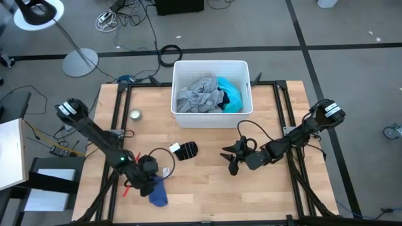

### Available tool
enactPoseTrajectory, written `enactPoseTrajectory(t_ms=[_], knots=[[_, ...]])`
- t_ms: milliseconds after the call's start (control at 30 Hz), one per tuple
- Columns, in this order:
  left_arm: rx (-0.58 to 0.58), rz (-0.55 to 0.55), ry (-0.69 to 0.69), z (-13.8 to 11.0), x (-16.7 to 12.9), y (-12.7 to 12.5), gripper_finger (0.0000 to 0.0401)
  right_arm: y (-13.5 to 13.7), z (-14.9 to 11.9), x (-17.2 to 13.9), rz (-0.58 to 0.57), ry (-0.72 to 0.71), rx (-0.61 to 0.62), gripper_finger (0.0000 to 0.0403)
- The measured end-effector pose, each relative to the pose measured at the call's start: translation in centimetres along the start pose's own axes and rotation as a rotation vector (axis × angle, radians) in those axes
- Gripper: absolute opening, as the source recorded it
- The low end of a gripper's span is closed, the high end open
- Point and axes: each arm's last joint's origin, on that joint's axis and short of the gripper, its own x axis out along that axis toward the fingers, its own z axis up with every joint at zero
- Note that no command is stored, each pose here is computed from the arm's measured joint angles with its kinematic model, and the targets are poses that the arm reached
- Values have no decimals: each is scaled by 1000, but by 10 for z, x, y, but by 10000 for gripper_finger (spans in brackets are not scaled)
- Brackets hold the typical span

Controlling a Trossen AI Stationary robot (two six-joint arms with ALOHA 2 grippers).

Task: Sort clothes
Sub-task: Put the blue sock into the white laundry bin

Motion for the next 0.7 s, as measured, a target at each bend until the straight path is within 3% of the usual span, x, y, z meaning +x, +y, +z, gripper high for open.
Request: enactPoseTrajectory(t_ms=[233,300,433,533,700], knots=[[-20,96,62,-7,17,5,178,0,0,0,3,-3,3,142],[-34,101,52,-4,16,5,140,0,0,0,3,-3,3,142],[3,131,43,8,4,2,23,0,1,0,1,-4,3,142],[-10,136,17,24,-13,-7,11,0,1,1,-1,-4,4,142],[68,151,-39,54,-48,-25,3,-1,2,1,-3,-7,-1,142]])
